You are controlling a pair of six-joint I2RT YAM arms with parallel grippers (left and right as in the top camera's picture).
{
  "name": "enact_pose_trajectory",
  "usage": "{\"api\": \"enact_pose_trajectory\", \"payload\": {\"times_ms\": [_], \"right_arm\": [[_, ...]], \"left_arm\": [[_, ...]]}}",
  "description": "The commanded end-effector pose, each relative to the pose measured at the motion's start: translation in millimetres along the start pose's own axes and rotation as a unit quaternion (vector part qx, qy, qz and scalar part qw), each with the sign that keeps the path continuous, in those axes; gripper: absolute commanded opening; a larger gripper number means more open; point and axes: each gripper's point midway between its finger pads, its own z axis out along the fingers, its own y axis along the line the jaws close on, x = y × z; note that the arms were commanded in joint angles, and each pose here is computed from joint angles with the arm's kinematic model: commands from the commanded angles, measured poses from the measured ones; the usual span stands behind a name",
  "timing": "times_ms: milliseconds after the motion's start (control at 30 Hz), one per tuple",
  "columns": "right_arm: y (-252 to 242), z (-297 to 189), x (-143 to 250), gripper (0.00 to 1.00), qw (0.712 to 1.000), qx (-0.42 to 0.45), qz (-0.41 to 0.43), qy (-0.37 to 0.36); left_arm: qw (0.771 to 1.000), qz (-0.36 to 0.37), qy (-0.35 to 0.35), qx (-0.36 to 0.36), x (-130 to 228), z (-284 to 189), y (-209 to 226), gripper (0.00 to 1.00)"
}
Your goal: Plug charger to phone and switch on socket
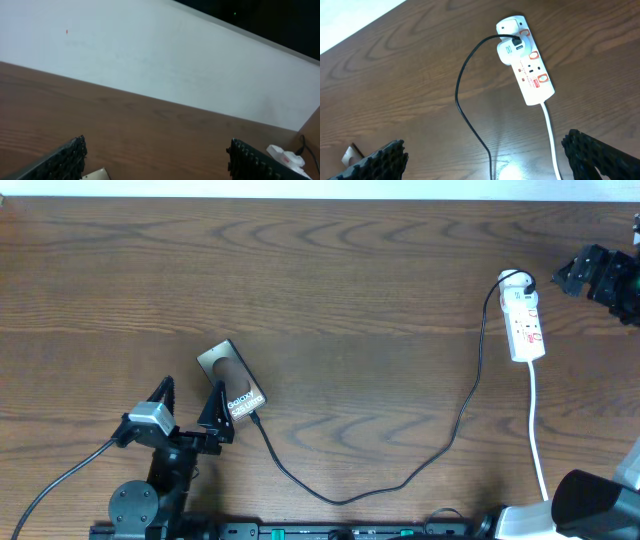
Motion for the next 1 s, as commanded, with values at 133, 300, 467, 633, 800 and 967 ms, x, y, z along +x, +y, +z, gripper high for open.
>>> {"api": "enact_pose_trajectory", "payload": {"times_ms": [133,300,467,633,800,967], "right_arm": [[3,-3,-1,0.99,1.0,-0.001,-0.001,-0.005],[3,-3,-1,0.99,1.0,-0.001,-0.001,-0.005],[3,-3,-1,0.99,1.0,-0.001,-0.001,-0.005],[3,-3,-1,0.99,1.0,-0.001,-0.001,-0.005],[3,-3,-1,0.99,1.0,-0.001,0.0,-0.005],[3,-3,-1,0.99,1.0,-0.001,-0.001,-0.005]], "left_arm": [[0.999,0.013,-0.032,0.006,-15,-1,-4,0.88],[0.999,0.013,-0.032,0.007,-12,0,-3,0.88],[0.999,0.015,-0.049,0.013,-5,6,0,0.88],[0.997,0.018,-0.074,0.022,9,14,7,0.88],[0.997,0.017,-0.067,0.019,25,18,13,0.88],[0.999,0.014,-0.041,0.01,38,20,18,0.88]]}}
